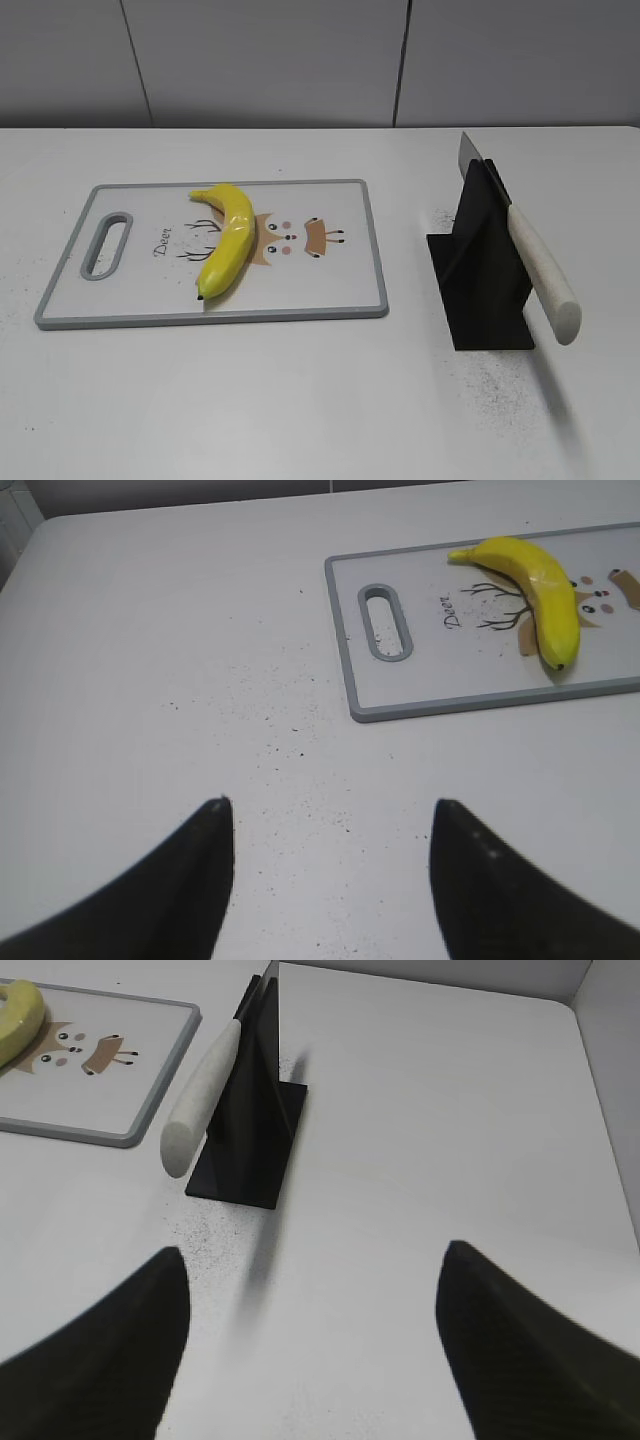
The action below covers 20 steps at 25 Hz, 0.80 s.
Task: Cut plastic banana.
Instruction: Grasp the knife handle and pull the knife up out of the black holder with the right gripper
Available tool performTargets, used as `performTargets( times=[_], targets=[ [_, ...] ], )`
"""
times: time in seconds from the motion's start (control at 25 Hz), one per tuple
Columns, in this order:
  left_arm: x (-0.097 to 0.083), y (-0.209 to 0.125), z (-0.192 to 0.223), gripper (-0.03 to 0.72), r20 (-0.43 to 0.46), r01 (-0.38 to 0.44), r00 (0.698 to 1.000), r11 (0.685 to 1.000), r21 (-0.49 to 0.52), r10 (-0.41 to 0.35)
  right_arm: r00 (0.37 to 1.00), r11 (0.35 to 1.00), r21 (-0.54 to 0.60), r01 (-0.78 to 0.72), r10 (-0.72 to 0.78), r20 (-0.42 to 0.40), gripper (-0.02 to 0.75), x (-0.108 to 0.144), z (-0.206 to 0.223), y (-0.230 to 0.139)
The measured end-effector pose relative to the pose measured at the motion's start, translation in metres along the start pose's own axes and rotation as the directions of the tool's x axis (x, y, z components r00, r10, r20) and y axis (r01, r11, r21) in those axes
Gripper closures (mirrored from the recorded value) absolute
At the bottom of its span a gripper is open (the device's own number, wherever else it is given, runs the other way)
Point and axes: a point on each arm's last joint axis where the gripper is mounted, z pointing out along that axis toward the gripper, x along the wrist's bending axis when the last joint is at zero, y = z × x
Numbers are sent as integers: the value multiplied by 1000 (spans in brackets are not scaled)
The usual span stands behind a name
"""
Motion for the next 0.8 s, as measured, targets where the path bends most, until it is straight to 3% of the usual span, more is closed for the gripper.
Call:
performTargets(
  times=[0.8],
  targets=[
    [0,0,0,114,0,0,1000,1000,0,0,1000,1000,0,0,0,0,158,0,0,0]
  ],
)
